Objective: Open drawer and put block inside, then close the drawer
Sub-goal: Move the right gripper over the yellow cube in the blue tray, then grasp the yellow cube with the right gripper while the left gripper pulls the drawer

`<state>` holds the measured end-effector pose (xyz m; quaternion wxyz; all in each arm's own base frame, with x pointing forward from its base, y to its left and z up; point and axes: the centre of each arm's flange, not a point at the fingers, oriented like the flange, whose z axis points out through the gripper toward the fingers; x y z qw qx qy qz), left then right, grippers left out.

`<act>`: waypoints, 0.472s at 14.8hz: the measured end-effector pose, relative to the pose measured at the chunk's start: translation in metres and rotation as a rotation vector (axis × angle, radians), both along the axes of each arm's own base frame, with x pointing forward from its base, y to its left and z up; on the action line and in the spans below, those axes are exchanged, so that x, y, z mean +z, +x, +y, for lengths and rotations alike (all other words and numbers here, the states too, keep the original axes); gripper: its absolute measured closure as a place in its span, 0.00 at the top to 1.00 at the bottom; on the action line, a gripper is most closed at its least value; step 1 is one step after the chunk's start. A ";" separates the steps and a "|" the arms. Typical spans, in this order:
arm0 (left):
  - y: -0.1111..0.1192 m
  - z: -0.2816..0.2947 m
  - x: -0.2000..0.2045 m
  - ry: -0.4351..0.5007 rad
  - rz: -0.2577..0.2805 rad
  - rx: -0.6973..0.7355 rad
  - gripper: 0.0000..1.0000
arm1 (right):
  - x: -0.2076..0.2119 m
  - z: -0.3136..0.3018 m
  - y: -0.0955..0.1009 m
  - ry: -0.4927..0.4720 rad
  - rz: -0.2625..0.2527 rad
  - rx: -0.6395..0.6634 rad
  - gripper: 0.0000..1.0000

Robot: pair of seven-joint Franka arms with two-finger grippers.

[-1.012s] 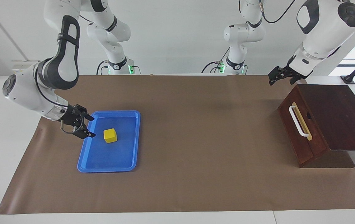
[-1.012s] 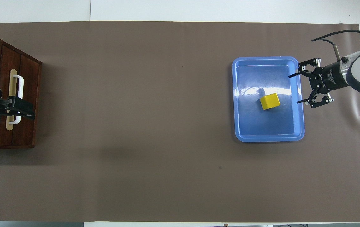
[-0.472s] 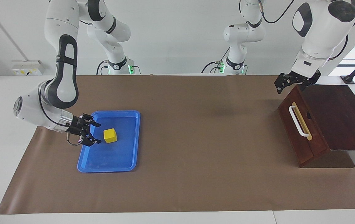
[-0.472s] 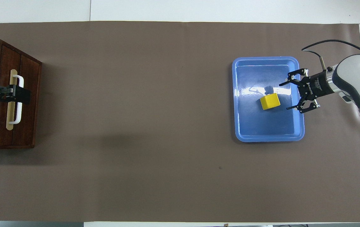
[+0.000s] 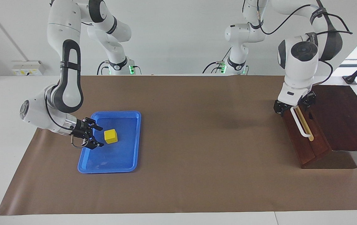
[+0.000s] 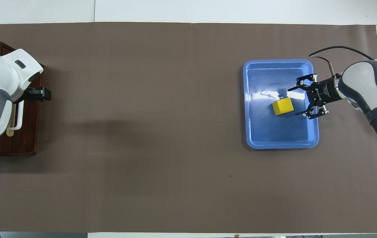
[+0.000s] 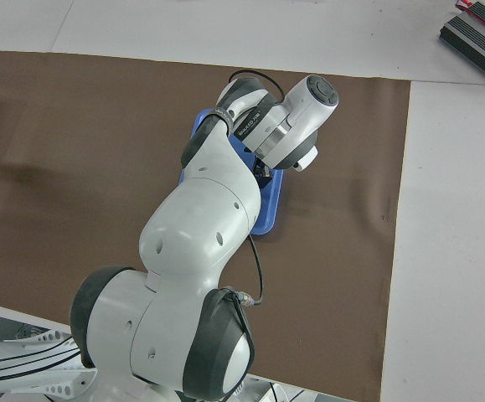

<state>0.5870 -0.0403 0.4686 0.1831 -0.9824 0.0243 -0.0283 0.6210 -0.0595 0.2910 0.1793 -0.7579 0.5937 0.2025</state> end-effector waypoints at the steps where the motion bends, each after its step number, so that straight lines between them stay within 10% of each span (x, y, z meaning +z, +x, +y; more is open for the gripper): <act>1: 0.004 0.000 -0.011 0.000 0.000 0.007 1.00 | -0.004 0.007 0.000 -0.002 -0.004 0.000 0.97; 7: 0.008 0.011 -0.049 0.068 -0.047 -0.017 1.00 | -0.017 0.011 -0.007 -0.017 -0.007 -0.001 0.97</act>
